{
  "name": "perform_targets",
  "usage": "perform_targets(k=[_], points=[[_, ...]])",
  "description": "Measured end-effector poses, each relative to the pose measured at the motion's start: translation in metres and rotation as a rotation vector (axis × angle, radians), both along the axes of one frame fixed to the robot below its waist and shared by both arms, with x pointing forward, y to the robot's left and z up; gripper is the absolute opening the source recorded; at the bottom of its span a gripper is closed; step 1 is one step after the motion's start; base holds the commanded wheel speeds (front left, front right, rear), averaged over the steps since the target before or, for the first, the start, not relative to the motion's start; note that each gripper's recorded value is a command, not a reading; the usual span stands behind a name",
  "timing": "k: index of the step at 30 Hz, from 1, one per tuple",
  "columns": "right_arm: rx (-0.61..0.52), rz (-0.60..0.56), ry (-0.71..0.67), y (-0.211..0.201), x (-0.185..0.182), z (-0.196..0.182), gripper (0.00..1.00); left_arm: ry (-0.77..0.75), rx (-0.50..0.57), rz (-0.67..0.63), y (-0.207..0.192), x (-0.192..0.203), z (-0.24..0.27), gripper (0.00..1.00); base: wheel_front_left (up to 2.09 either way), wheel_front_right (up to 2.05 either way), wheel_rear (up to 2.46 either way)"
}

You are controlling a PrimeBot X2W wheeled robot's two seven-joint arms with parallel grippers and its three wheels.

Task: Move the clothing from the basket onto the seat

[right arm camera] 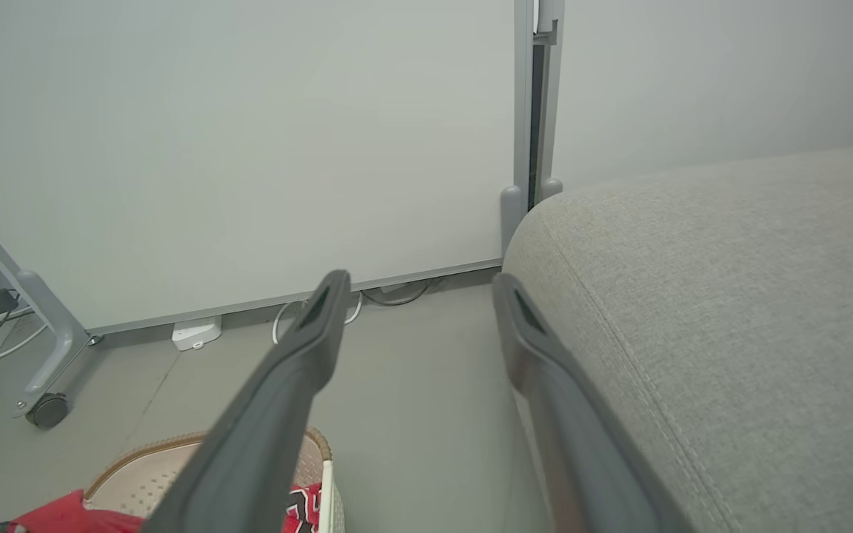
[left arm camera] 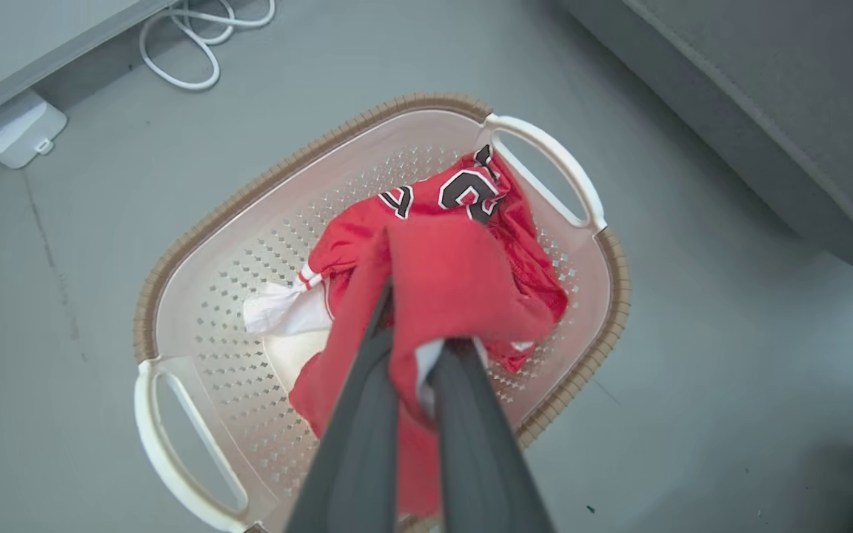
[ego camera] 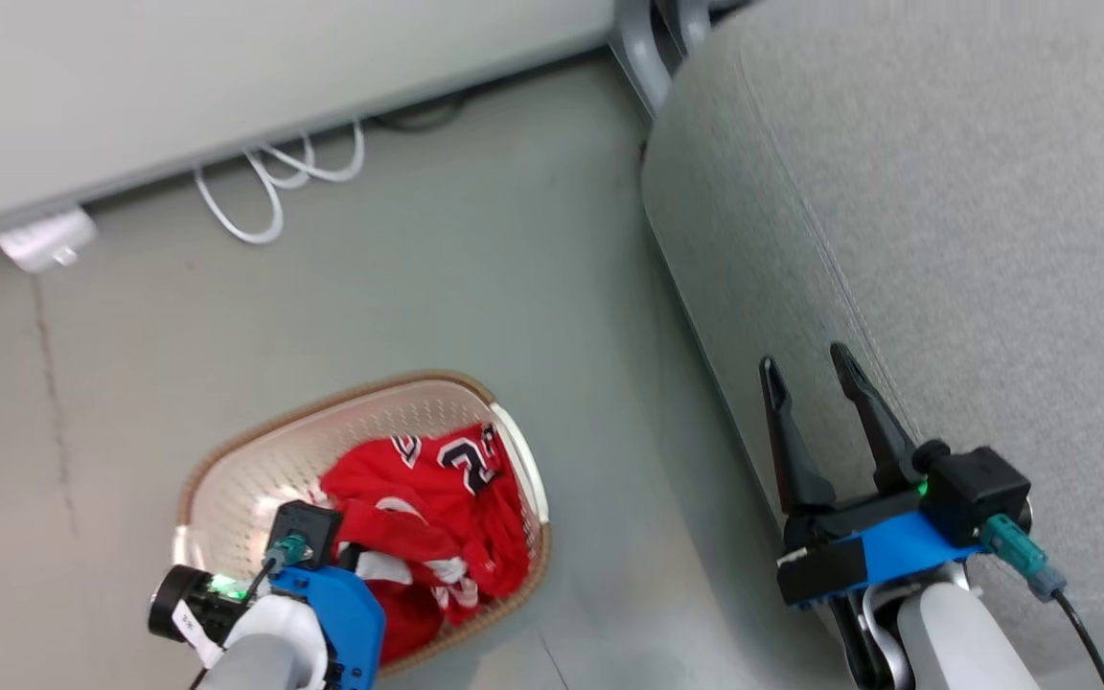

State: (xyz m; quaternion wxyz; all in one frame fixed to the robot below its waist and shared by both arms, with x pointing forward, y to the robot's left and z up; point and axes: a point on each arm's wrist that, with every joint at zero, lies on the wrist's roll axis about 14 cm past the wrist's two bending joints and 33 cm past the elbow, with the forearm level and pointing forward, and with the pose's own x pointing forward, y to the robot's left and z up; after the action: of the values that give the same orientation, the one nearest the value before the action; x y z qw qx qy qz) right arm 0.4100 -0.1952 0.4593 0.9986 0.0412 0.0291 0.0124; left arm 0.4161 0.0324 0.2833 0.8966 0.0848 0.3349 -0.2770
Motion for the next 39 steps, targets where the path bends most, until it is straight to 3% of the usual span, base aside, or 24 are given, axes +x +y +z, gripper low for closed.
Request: perform_targets(k=[12, 27, 32, 39], points=[[0.003, 0.063, -0.085, 0.025, -0.032, 0.041, 1.00, -0.324, -0.130, -0.009, -0.014, 0.022, 0.134, 0.00, 0.00, 0.00, 0.00], [-0.013, 0.118, -0.138, 0.043, -0.051, 0.069, 1.00, -0.563, -0.404, -0.201, -0.100, 0.008, 0.294, 0.00, 0.00, 0.00, 0.00], [-0.016, 0.123, -0.141, 0.045, -0.055, 0.073, 1.00, -0.601, -0.430, -0.249, -0.121, 0.002, 0.323, 0.00, 0.00, 0.00, 0.00], [-0.018, 0.133, -0.143, 0.048, -0.058, 0.075, 1.00, -0.587, -0.432, -0.276, -0.137, -0.004, 0.326, 0.00, 0.00, 0.00, 0.00]])
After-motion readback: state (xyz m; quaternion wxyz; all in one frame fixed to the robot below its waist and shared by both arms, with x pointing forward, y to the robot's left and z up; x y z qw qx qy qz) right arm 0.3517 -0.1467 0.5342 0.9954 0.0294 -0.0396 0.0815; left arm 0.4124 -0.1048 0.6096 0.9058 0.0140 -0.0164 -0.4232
